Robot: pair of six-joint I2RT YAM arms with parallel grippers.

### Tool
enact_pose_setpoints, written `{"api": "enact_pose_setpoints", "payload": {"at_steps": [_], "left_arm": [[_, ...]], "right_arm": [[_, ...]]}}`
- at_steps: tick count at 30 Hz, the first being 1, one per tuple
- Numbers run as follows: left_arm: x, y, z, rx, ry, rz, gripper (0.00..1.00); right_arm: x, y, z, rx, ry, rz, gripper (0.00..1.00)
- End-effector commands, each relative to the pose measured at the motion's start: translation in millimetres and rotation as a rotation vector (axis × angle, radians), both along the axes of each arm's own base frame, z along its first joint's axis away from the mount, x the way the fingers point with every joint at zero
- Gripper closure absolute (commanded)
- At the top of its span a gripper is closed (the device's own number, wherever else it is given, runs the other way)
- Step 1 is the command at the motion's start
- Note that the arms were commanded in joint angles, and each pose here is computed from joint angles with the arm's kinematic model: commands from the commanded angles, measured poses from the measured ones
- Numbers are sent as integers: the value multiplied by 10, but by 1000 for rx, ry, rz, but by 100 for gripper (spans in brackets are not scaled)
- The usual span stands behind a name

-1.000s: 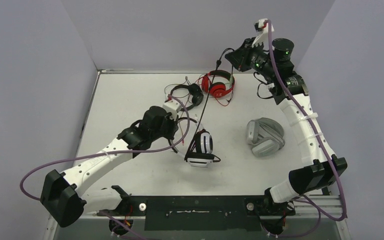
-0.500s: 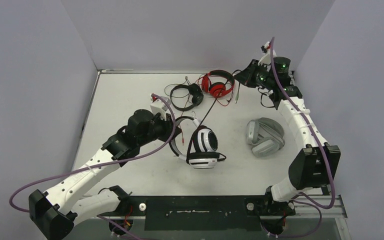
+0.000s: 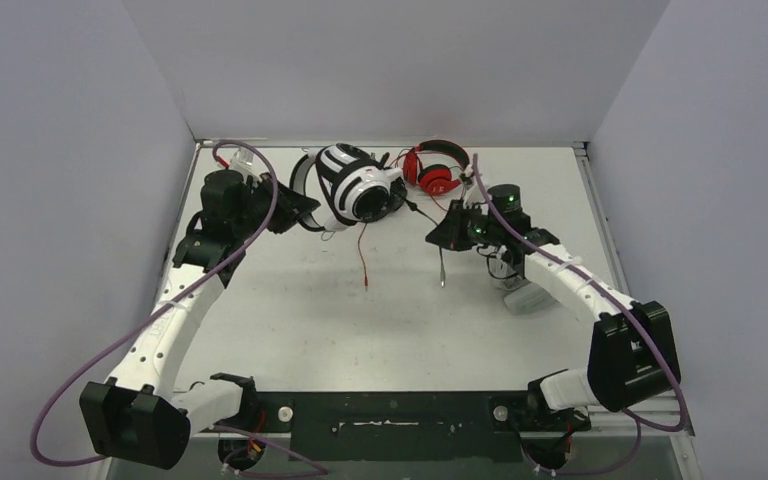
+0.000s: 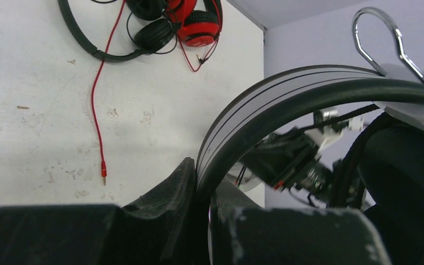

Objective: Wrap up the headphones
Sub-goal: Wrap the headphones cable around the headphones.

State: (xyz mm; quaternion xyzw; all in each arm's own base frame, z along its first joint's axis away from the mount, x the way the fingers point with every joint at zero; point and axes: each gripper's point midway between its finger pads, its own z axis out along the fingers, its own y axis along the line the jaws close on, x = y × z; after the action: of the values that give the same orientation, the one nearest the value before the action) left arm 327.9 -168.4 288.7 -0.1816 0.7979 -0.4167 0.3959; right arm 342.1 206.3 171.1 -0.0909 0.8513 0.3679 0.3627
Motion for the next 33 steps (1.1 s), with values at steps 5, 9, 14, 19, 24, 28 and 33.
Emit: {"api": "enact_pose_setpoints", "payload": {"at_steps": [5,9,14,19,24,28,33], "left_arm": [[337,195,285,-110,-62,180,100],[382,251,19,-87,-13,224,100],[436,397,-297,1,22,297,100],[429,506,-691,260,11,356,100],[335,340,-977,432,-23,333,100],[286,174,-1088,527,-61,246,100],[191,21,-1259,530,-34,162,100]], "right_arm": [[-765,833,363,78,-181,199,100],[-1105,1151,618,110,-238,272,100],[-1408,1391,950,203,-312,344,100],[-1483,1572,1193,293,-323,391,100],[-1403,1770,1206,273,-295,436,98],[-1240,1874,1150,212,-270,420,92],[-935,1863,903,151,-183,314,93]]}}
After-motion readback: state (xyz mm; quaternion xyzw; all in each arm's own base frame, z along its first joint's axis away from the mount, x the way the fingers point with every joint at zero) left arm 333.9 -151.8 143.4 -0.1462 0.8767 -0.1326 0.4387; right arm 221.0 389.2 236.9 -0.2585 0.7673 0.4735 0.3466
